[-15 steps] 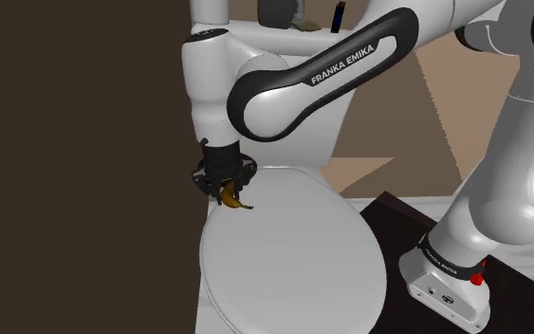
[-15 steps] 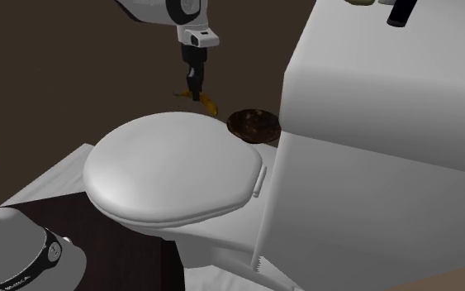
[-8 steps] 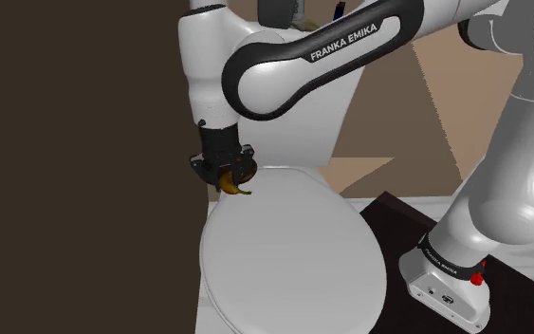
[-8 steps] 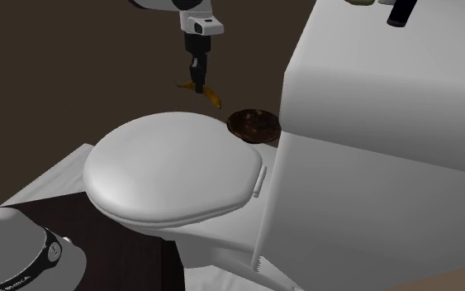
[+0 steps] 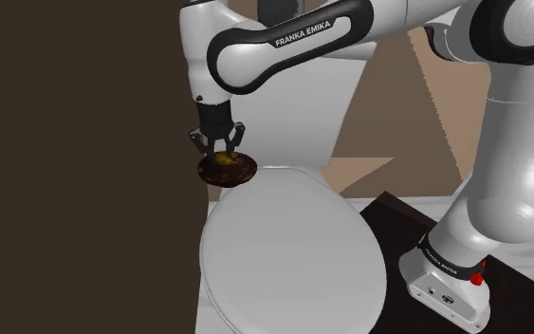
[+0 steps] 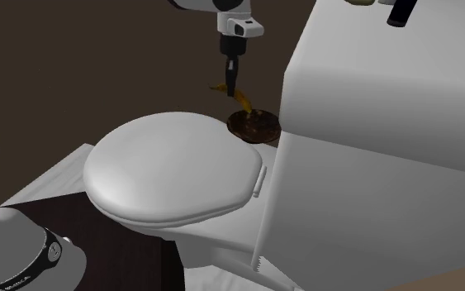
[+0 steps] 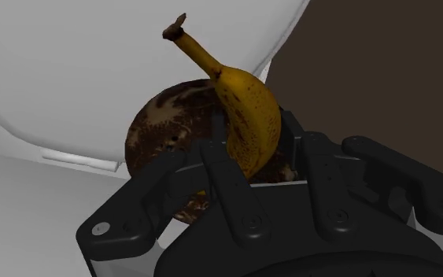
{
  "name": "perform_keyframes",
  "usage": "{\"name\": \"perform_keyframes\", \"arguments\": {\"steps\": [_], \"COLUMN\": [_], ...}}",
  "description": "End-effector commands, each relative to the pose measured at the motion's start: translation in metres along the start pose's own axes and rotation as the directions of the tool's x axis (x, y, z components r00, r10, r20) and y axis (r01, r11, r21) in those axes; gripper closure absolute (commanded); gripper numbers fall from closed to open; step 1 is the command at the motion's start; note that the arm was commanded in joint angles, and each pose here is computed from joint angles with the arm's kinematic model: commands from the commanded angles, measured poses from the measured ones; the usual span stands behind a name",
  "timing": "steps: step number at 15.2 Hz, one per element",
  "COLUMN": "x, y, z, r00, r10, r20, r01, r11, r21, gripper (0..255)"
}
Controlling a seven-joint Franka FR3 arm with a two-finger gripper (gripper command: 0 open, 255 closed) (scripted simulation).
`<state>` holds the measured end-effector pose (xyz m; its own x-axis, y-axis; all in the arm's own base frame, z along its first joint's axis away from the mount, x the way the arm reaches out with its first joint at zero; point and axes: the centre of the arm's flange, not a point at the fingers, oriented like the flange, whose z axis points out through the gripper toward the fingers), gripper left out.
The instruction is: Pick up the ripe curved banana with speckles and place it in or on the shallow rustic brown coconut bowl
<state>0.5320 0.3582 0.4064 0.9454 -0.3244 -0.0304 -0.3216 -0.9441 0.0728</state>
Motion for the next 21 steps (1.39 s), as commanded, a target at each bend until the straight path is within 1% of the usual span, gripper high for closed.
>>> {"name": "perform_keyframes", "arguments": {"steps": [1,5,18,21], "x": [0.025,0.074,0.076,0.076], "y": [0.004,0.010,0.005,0.005], "z": [0.000,-0.001,0.068,0.068], "r00": [1.000,1.000,1.000,1.000], "r10": [-0.001,-0.001,-0.001,-0.001], "r20": [0.000,0.000,0.000,0.000], "r01": [0.001,0.001,0.001,0.001], "r11": [1.000,1.000,1.000,1.000], "r21": [-0.001,-0.001,-0.001,-0.001], "gripper": [255,255,255,255]}}
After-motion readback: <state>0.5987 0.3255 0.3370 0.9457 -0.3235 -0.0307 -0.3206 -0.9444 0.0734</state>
